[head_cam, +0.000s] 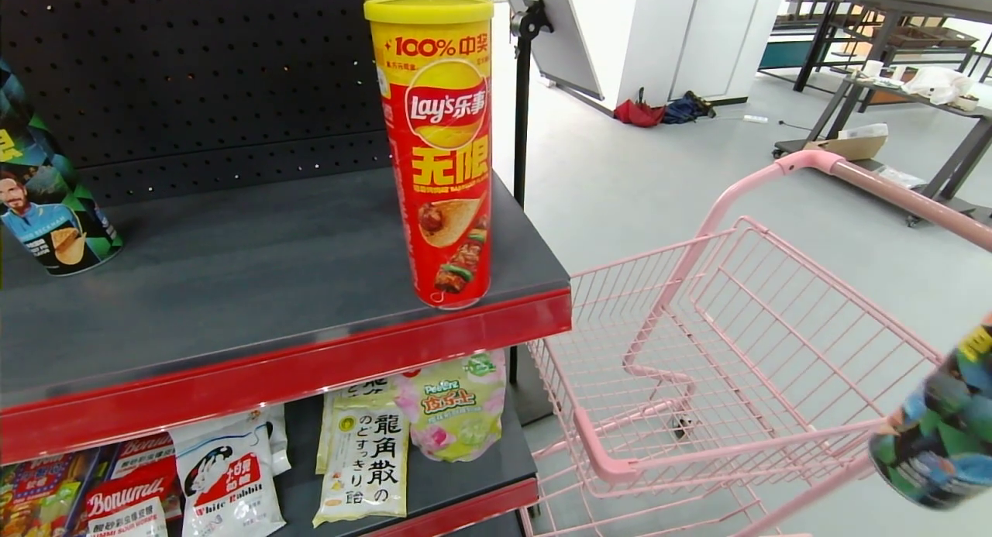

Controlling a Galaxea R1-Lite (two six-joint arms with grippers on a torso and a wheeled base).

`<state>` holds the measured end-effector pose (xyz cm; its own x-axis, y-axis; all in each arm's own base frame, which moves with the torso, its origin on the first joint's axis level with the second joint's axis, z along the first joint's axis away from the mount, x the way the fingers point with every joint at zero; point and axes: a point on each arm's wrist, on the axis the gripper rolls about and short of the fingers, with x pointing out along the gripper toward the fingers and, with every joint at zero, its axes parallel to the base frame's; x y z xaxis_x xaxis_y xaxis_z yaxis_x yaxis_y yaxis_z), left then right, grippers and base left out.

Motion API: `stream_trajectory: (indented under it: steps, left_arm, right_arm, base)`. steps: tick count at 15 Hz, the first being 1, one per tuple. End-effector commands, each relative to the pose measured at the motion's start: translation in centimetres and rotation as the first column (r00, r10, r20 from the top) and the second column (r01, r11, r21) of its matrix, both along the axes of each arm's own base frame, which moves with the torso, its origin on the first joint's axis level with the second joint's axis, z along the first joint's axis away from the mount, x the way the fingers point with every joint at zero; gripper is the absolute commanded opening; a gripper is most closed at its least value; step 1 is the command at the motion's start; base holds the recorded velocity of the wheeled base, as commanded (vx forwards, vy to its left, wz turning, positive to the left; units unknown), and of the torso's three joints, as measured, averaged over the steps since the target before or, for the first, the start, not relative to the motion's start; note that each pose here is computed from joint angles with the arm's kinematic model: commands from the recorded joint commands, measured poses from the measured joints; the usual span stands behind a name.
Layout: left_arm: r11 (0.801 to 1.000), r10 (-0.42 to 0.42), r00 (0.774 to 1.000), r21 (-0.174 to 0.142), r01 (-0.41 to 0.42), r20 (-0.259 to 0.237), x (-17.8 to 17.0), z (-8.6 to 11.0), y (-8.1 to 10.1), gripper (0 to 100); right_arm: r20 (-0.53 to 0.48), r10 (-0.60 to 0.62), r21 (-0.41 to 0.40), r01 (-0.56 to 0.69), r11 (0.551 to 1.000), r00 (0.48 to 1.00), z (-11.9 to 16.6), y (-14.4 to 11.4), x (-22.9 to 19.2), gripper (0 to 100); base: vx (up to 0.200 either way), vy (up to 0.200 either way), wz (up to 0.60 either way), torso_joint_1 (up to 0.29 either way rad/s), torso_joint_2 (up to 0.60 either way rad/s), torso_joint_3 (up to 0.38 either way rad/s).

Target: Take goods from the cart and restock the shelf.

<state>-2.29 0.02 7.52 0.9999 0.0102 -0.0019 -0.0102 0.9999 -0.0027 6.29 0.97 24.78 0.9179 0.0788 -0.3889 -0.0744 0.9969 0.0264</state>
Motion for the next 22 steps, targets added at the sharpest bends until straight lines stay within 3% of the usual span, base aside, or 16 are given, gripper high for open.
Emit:
stream_trajectory:
  steps: [1, 4, 11, 22]
  left_arm:
    - [1.000, 0.001, 1.000, 0.000, -0.001, -0.001, 0.0, 0.0, 0.0, 100]
    - [1.000, 0.001, 1.000, 0.000, -0.001, -0.001, 0.0, 0.0, 0.0, 100]
    - [1.000, 0.001, 1.000, 0.000, -0.001, -0.001, 0.0, 0.0, 0.0, 100]
    - [1.000, 0.001, 1.000, 0.000, -0.001, -0.001, 0.0, 0.0, 0.0, 100]
  right_arm:
    - [0.093, -0.116, -0.006, 0.117, 0.993, 0.989, -2.7, -1.3, -6.4, 0]
    - [0.071, -0.106, -0.047, 0.110, 0.993, 0.992, -3.6, -1.4, -7.7, 0]
    - [0.071, -0.093, -0.060, 0.098, 0.993, 0.993, -3.7, -1.4, -7.9, 0]
    - [0.038, -0.074, -0.088, 0.077, 0.993, 0.997, -4.4, -1.4, -7.6, 0]
  base:
    - [0.000, 0.000, 0.00, 0.000, 0.00, 0.000]
    - [0.000, 0.000, 0.00, 0.000, 0.00, 0.000]
    - [0.000, 0.000, 0.00, 0.007, -0.02, -0.015]
    - [0.000, 0.000, 0.00, 0.188, -0.52, -0.334]
